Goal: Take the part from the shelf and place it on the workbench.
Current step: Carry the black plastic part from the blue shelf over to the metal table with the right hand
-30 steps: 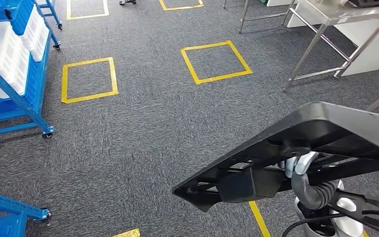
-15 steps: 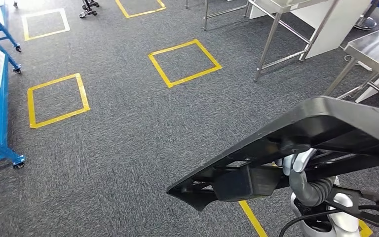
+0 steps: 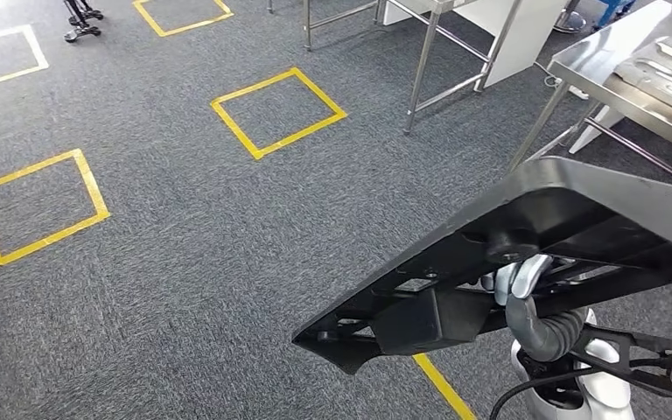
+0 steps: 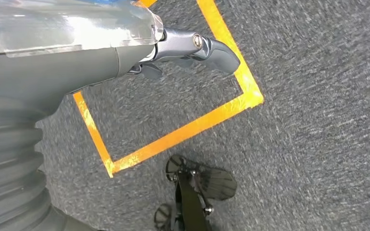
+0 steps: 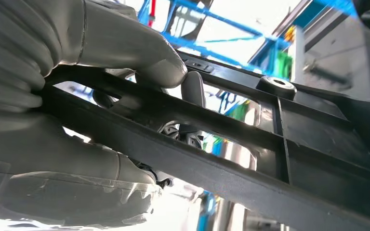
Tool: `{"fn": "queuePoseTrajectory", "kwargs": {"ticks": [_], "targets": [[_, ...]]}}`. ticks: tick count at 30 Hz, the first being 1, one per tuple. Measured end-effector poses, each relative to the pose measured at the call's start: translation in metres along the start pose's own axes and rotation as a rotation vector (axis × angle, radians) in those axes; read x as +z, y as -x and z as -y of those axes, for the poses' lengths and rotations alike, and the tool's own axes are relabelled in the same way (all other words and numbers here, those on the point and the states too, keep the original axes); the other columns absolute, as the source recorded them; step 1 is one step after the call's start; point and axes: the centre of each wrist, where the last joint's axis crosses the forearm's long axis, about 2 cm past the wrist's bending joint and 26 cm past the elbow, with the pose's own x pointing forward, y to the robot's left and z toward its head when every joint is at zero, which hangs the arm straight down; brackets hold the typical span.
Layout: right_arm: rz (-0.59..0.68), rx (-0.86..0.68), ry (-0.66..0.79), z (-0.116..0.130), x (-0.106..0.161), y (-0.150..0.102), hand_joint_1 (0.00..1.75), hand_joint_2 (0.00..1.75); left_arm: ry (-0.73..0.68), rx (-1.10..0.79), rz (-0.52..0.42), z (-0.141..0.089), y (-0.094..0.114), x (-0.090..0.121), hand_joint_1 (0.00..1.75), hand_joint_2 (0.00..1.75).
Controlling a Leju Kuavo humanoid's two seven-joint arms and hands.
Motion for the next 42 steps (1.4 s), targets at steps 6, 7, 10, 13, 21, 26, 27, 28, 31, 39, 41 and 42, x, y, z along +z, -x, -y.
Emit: {"fn": "queuePoseTrajectory", "kwargs": {"ticks": [6, 7, 10, 13, 21, 26, 27, 28, 31, 39, 41, 42], "targets": [[-0.005, 0.001, 0.004, 0.001, 0.004, 0.002, 1.55, 1.75, 0.004, 0.003, 0.009, 0.001, 0.0, 0.0, 0.0, 1.75], [-0.004, 0.002, 0.004, 0.001, 0.004, 0.002, 1.55, 1.75, 0.004, 0.003, 0.009, 0.002, 0.0, 0.0, 0.0, 1.75], [-0.001, 0.003, 0.003, 0.001, 0.004, 0.002, 1.55, 1.75, 0.007, 0.006, 0.013, 0.003, -0.003, 0.0, 0.0, 1.75], [0.005, 0.004, 0.001, 0.002, 0.003, 0.002, 1.55, 1.75, 0.007, 0.008, 0.014, 0.004, -0.003, 0.0, 0.0, 1.75], [-0.004, 0.0, 0.003, 0.0, 0.003, 0.004, 1.55, 1.75, 0.003, 0.006, 0.008, 0.001, 0.0, 0.0, 0.0, 1.75], [-0.003, 0.003, 0.006, 0.0, 0.003, 0.005, 1.55, 1.75, 0.005, 0.007, 0.016, 0.002, -0.002, 0.0, 0.0, 1.75], [-0.001, 0.004, 0.005, 0.0, 0.002, 0.005, 1.55, 1.75, 0.006, 0.007, 0.019, 0.003, -0.002, 0.0, 0.0, 1.75], [0.001, 0.005, 0.005, 0.0, 0.001, 0.005, 1.55, 1.75, 0.006, 0.007, 0.02, 0.003, -0.002, 0.0, 0.0, 1.75], [0.0, 0.005, 0.005, 0.001, 0.001, 0.005, 1.55, 1.75, 0.006, 0.006, 0.022, 0.002, -0.001, 0.0, 0.0, 1.75], [-0.001, 0.012, -0.006, 0.004, -0.006, 0.006, 1.55, 1.75, 0.016, 0.01, 0.029, 0.005, -0.003, 0.0, 0.0, 1.75], [-0.003, 0.013, -0.006, 0.005, -0.006, 0.006, 1.55, 1.75, 0.017, 0.011, 0.032, 0.006, -0.004, 0.0, 0.0, 1.75], [-0.002, 0.014, -0.007, 0.006, -0.006, 0.006, 1.55, 1.75, 0.018, 0.011, 0.034, 0.006, -0.005, 0.0, 0.0, 1.75]]}}
